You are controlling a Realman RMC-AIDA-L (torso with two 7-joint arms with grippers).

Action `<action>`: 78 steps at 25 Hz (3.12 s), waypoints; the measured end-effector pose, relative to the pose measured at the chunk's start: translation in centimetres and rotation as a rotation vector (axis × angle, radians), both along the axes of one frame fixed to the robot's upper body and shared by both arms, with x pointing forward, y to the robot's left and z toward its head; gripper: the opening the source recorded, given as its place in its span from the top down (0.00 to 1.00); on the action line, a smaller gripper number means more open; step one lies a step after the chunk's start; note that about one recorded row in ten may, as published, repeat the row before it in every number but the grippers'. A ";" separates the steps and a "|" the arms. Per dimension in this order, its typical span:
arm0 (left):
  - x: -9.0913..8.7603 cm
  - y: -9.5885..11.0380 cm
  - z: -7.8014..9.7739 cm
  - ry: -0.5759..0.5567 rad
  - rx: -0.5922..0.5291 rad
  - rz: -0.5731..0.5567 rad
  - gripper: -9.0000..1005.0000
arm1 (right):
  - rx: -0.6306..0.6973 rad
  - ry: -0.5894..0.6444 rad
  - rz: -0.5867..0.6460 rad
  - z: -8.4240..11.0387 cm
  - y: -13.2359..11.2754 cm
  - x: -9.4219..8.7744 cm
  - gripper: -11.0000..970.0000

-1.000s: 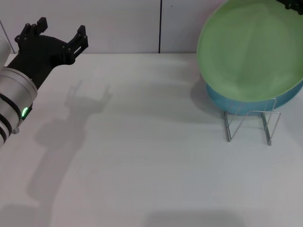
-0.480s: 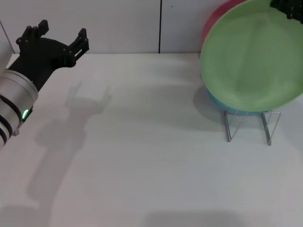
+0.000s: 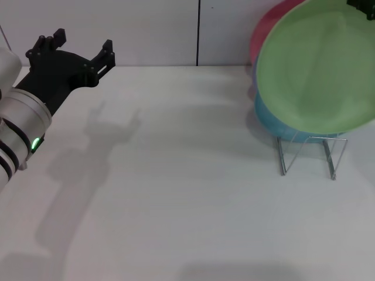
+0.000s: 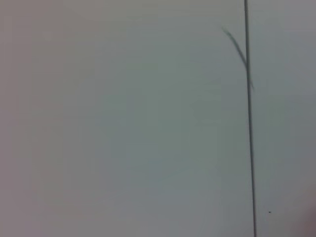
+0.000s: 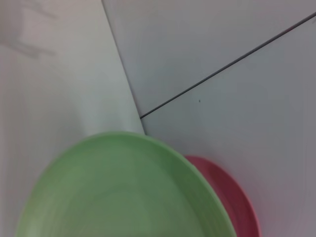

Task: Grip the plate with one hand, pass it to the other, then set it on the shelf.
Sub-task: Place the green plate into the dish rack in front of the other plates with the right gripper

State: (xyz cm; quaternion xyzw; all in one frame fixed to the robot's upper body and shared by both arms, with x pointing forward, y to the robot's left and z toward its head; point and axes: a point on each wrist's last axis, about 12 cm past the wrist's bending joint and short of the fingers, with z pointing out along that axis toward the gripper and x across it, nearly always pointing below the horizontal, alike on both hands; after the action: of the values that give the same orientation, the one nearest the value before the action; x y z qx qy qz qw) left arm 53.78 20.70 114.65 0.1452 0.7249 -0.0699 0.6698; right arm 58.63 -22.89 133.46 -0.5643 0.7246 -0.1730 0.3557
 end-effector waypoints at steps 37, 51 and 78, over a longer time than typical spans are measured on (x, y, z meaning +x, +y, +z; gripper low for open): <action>0.0 -0.9 0.2 -0.003 -0.001 -0.029 0.14 | -0.081 -0.010 0.061 -0.4 0.0 0.0 0.95; 0.0 -1.1 0.1 0.007 -0.001 -0.036 0.14 | -0.112 0.014 0.090 -0.9 0.5 -0.4 0.95; 0.9 -1.8 0.6 0.006 0.022 -0.066 0.14 | -0.132 0.125 0.114 -0.9 0.9 -2.2 0.61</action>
State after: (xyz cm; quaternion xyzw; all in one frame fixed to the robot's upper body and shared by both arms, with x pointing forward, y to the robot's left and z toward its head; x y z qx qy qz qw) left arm 54.67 18.92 115.26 0.1762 0.7223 -0.0847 0.6633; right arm 56.41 -21.97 132.60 -0.6365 0.6991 -0.1644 0.2813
